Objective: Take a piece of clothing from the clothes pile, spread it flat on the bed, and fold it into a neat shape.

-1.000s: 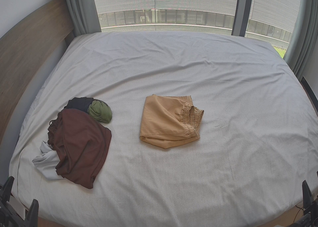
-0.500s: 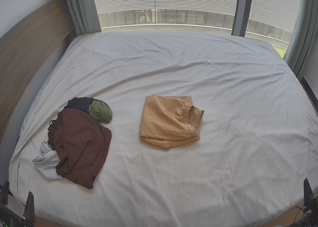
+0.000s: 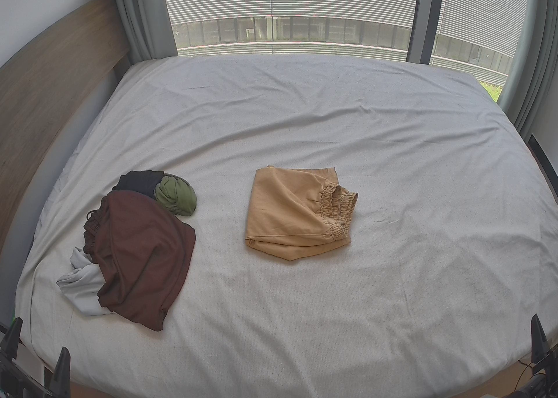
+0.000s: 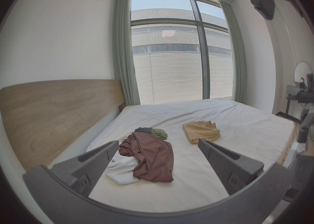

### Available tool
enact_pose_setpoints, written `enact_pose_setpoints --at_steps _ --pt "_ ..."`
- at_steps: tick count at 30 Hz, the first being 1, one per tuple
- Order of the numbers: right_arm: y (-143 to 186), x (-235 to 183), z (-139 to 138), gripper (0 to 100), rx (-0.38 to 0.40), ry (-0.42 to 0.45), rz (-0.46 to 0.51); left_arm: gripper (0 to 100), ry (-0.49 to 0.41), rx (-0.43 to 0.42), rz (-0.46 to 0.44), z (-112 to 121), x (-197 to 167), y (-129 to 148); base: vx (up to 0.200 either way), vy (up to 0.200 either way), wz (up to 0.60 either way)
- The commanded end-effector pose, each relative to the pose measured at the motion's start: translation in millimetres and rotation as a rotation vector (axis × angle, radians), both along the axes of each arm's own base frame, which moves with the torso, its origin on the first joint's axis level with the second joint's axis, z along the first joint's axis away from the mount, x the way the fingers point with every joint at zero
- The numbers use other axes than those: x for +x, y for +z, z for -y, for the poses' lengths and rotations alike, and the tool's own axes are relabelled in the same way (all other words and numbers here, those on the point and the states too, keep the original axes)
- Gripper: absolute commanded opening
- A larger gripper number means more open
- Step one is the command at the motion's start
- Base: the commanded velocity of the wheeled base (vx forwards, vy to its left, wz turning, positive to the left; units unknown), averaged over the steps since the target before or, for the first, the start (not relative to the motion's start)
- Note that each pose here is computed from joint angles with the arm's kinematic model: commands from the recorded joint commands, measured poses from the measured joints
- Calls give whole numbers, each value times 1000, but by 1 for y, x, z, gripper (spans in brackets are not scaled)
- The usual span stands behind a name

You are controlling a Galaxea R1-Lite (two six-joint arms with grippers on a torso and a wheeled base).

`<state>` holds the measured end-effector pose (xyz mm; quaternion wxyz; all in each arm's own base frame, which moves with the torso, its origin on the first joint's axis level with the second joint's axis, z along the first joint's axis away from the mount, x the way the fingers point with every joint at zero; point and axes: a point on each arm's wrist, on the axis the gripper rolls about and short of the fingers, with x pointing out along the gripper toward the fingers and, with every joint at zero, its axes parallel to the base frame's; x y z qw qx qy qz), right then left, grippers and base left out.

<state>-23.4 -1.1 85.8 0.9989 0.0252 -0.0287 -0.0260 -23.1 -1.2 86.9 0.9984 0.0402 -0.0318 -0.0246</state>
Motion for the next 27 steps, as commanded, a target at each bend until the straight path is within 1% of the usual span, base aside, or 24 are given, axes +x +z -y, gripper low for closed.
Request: enact_pose_setpoints --at_steps 1,2,5,6,7,8,10,11,12,14,15,18,19,21,23,25,27 --pt "-5 0 0 100 -3 -4 -6 100 0 26 10 0 0 -4 0 0 0" --pt "-10 1 0 100 -5 0 -52 100 -3 38 11 0 0 -4 0 0 0" --pt "-9 1 0 100 -8 -1 -49 100 12 28 4 0 0 -4 0 0 0" --pt "-10 1 0 100 -12 1 -51 100 75 -17 -8 -2 0 -5 0 0 0" --pt "-10 1 0 100 -11 1 -51 100 110 -51 -15 -3 0 -5 0 0 0" --pt "-10 1 0 100 -11 1 -51 100 127 -62 -20 -3 -1 -5 0 0 0" --pt "-10 1 0 100 -11 2 -51 100 144 -50 -18 -3 -1 -5 0 0 0" --pt "-10 1 0 100 -11 2 -51 100 146 -44 -18 -3 -1 -5 0 0 0" --pt "-10 1 0 100 -11 2 -51 100 139 -11 -13 -3 -1 -5 0 0 0" --pt "-10 1 0 100 -11 2 -51 100 124 -4 -14 -3 -1 -4 0 0 0" --pt "-10 1 0 100 -11 2 -51 100 107 -11 -20 -3 -1 -4 0 0 0" --pt "-10 1 0 100 -11 2 -51 100 27 -82 -42 -1 -1 -5 0 0 0" --pt "-10 1 0 100 -9 2 -51 100 12 -99 -46 -1 -1 -5 0 0 0" --pt "-10 1 0 100 -9 2 -51 100 6 -124 -54 -1 -1 -5 0 0 0" --pt "-10 1 0 100 -9 2 -51 100 14 -126 -44 -1 -2 -5 0 0 0" --pt "-10 1 0 100 -8 -1 -50 100 54 -111 -30 -1 -1 -5 0 0 0" --pt "-10 1 0 100 -8 1 -50 100 76 -91 -18 -2 -1 -4 0 0 0"
